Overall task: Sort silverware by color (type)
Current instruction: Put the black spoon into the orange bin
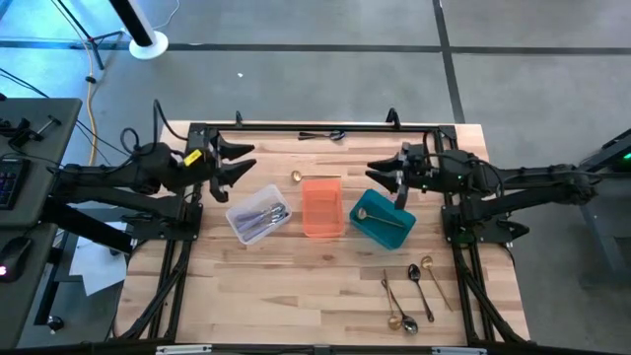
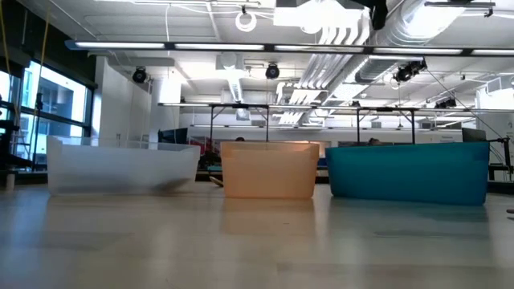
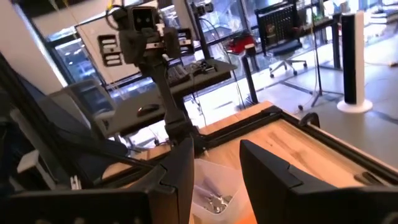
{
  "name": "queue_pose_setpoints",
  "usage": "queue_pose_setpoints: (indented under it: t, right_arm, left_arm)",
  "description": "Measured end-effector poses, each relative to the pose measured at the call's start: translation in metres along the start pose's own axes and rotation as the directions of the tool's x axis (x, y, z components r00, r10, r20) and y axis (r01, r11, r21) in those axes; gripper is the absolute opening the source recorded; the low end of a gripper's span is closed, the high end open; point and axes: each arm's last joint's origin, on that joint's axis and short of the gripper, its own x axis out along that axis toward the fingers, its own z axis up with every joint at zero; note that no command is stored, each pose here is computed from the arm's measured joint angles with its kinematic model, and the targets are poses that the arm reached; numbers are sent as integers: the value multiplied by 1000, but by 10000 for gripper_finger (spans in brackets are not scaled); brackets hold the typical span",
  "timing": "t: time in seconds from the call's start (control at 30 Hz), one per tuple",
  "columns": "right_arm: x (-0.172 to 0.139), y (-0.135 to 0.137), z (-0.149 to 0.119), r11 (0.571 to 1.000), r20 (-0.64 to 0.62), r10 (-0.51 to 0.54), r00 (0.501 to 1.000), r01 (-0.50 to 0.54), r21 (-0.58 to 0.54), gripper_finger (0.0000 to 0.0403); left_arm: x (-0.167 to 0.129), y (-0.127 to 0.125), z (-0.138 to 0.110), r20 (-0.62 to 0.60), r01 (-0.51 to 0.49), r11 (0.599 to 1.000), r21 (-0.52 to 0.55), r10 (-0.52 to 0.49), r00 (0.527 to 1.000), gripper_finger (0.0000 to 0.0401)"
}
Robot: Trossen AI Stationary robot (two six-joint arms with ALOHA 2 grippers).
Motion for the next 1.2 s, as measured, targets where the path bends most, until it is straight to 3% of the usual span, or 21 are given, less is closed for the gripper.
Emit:
queue_pose_setpoints:
  t: [0.93,1.2]
  right_arm:
    - [0,-1,0,1000,-7,6,1000,-6,-15,114]
    - [0,-1,0,1000,-8,5,1000,-6,-15,114]
  left_arm:
    - [1,0,0,2,-14,1000,-9,14,1000,193]
    - [13,1,-10,-33,-96,994,-46,95,995,193]
